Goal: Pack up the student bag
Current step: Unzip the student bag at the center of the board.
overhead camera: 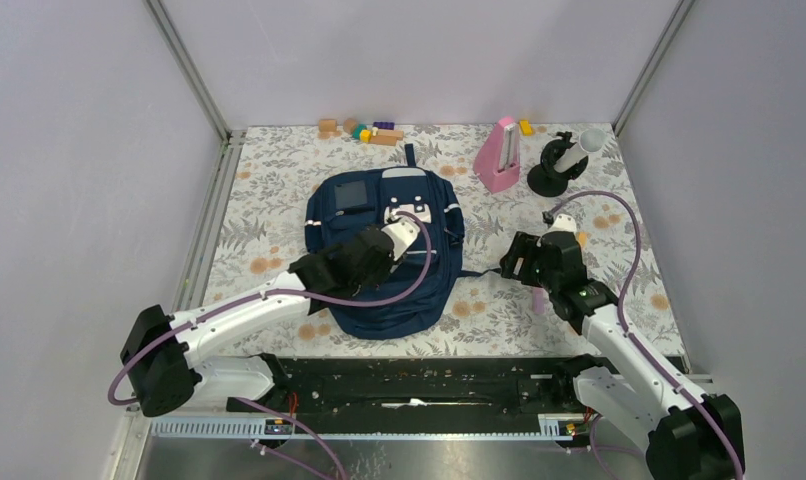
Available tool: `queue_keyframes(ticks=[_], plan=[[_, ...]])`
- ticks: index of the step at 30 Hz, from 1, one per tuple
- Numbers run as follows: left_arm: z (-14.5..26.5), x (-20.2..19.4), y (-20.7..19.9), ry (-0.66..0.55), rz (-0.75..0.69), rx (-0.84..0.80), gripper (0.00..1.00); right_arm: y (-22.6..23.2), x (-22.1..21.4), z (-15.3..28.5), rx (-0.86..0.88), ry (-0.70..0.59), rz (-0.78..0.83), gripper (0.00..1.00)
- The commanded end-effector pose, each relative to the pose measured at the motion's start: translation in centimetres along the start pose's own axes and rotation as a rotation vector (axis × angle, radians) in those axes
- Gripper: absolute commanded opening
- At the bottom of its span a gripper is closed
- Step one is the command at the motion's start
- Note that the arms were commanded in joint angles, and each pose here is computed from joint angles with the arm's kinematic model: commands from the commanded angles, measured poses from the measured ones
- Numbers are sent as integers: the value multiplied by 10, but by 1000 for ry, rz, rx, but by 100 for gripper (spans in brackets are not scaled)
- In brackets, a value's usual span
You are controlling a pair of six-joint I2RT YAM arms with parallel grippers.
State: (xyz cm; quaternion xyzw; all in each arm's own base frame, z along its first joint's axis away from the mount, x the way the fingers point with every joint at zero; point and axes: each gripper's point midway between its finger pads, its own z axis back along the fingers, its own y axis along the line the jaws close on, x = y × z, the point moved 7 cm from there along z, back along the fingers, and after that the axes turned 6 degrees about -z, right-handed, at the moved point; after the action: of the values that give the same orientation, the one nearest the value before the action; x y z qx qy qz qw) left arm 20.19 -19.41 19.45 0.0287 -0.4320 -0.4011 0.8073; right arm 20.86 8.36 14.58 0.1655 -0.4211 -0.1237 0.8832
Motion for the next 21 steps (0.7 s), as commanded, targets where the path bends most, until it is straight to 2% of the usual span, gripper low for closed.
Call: queue_keyframes(ticks=[1, 4, 6, 14, 21], plan=[[4, 20, 13, -51, 37, 64, 35, -23, -4, -3, -148, 6, -66, 79], [9, 24, 15, -76, 57, 72, 12, -35, -9, -6, -197, 62, -141, 78], [15, 31, 19, -116, 86, 78, 0, -44, -13, -9, -229, 103, -200, 77], [40, 68, 35, -224, 158, 77, 0, -65, -25, -7, -364, 166, -261, 75], [47, 67, 35, -252, 190, 7, 0, -68, -31, -10, -420, 235, -265, 72]])
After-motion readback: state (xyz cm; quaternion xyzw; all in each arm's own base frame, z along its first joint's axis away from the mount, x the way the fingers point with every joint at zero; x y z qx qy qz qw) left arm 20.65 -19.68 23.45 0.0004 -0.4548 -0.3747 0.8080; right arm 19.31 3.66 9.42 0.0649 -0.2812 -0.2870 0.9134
